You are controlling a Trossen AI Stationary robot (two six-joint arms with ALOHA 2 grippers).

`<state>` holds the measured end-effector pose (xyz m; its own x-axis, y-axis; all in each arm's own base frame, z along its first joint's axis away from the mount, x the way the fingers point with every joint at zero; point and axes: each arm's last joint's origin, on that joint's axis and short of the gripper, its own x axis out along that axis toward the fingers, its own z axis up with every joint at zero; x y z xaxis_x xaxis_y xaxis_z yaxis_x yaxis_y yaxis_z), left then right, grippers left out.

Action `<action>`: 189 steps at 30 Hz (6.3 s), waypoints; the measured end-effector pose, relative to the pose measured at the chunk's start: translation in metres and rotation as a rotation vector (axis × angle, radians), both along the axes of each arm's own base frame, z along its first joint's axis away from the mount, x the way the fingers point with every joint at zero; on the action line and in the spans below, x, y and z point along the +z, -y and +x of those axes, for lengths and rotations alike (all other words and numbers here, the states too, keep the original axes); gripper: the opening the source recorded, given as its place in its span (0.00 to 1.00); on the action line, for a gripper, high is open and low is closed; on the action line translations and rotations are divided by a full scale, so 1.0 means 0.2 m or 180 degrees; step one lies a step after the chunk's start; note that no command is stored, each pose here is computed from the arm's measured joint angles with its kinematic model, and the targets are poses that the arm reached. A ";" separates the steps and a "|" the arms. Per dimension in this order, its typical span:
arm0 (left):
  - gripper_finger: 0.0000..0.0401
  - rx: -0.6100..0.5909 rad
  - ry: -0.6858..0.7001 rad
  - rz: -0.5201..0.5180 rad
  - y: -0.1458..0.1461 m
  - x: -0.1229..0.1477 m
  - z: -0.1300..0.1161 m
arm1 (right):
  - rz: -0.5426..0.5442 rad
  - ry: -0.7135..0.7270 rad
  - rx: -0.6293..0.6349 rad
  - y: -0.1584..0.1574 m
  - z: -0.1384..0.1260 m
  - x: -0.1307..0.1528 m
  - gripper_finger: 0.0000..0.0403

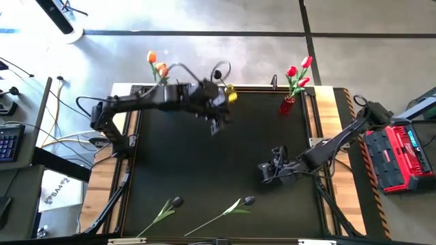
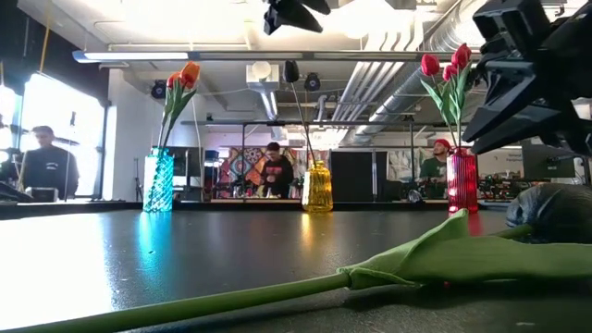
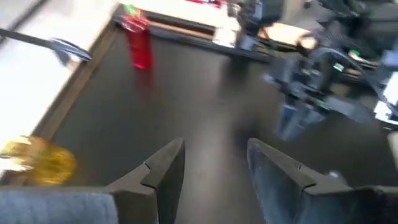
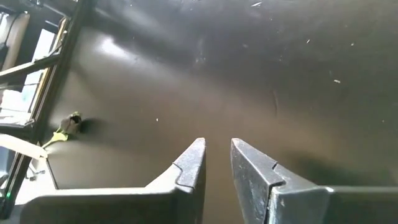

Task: Sort flowers into vase by color
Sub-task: Put the right black flower into the yellow vase

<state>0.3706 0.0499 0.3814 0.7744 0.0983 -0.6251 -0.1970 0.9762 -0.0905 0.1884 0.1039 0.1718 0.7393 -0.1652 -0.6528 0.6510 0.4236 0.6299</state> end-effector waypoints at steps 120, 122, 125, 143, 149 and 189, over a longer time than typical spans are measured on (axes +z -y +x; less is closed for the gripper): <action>0.40 -0.0649 -0.0435 -0.1041 1.12 -1.04 -0.13 | 0.0163 0.0552 0.0151 -0.08 0.02 0.07 0.16; 0.40 -0.0625 -0.0441 -0.1064 1.12 -1.04 -0.13 | 0.0184 0.0524 0.0159 -0.08 0.03 0.06 0.16; 0.40 -0.0651 -0.0442 -0.1031 1.12 -1.04 -0.13 | 0.0211 0.0486 0.0176 -0.07 0.03 0.06 0.16; 0.40 -0.0826 -0.0649 -0.1048 1.25 -1.13 -0.18 | 0.0517 0.0667 0.0270 -0.18 0.05 0.02 0.16; 0.40 -0.0791 -0.0601 -0.1041 1.29 -1.13 -0.20 | 0.0605 0.0610 0.0369 -0.29 0.12 -0.07 0.16; 0.40 -0.0612 -0.0611 -0.0785 1.39 -1.32 0.07 | 0.0598 -0.0178 0.0802 -0.51 0.24 -0.07 0.16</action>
